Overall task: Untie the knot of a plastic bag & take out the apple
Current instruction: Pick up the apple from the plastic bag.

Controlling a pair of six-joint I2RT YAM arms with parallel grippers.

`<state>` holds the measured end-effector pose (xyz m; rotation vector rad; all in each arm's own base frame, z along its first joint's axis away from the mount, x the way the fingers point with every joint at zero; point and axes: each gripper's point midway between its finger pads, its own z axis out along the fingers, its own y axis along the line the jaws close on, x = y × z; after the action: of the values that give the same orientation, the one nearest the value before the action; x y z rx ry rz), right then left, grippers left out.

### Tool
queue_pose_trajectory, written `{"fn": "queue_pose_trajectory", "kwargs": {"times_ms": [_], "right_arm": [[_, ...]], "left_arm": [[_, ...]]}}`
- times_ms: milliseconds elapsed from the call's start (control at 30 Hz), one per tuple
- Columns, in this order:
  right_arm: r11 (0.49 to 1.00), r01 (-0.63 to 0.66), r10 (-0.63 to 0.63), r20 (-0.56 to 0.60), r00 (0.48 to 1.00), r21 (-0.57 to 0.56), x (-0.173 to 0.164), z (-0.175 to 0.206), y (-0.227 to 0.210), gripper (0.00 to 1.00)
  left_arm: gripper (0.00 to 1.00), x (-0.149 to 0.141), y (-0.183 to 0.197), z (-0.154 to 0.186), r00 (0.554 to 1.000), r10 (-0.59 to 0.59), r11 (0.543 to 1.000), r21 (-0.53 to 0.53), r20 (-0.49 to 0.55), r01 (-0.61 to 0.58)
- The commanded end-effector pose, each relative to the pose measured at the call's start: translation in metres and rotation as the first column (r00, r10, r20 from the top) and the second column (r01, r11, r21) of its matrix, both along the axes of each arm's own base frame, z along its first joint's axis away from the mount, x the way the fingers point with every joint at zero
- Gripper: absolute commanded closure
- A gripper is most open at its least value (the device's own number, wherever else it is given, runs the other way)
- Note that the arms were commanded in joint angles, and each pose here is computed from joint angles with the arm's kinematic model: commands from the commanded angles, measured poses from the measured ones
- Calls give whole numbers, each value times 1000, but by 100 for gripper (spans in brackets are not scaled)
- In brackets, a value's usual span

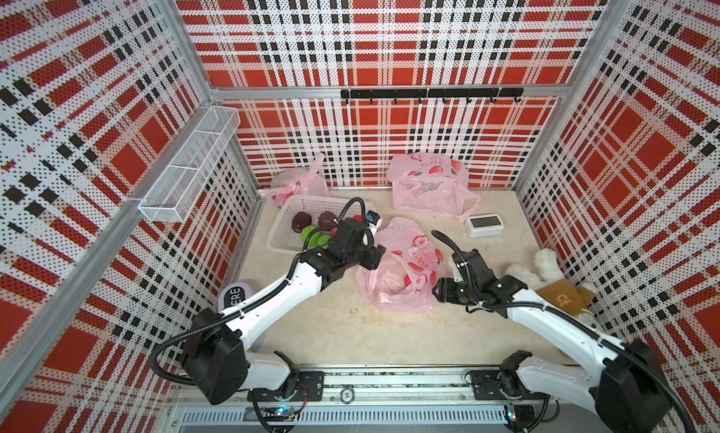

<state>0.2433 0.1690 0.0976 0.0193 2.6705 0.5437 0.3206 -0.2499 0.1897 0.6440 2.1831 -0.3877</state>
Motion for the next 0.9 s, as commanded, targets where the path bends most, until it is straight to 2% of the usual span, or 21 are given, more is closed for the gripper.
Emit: {"fn": "queue_pose_trajectory", "kwargs": {"times_ms": [0, 67, 200, 267, 667, 867], "right_arm": [[995, -88, 85, 56, 995, 47, 24, 20, 26, 37], [996, -92, 92, 28, 995, -9, 30, 9, 24, 41], [993, -95, 96, 6, 995, -71, 43, -12, 23, 68], [992, -106, 106, 4, 994, -71, 48, -19, 28, 74], [979, -166, 157, -89, 984, -117, 55, -75, 36, 81], [971, -202, 189, -106, 976, -131, 54, -89, 37, 85]], "left_arm": [[34, -19, -14, -18, 999, -15, 997, -77, -40, 12], [36, -26, -21, -34, 996, -33, 993, -119, -78, 24], [36, -32, -38, -58, 991, -61, 990, -132, -120, 45], [35, -29, -44, -65, 990, -59, 992, -115, -127, 45], [22, -8, -89, -91, 973, -98, 963, -267, -210, 40], [18, -11, -100, -102, 961, -124, 957, -287, -245, 50]]}}
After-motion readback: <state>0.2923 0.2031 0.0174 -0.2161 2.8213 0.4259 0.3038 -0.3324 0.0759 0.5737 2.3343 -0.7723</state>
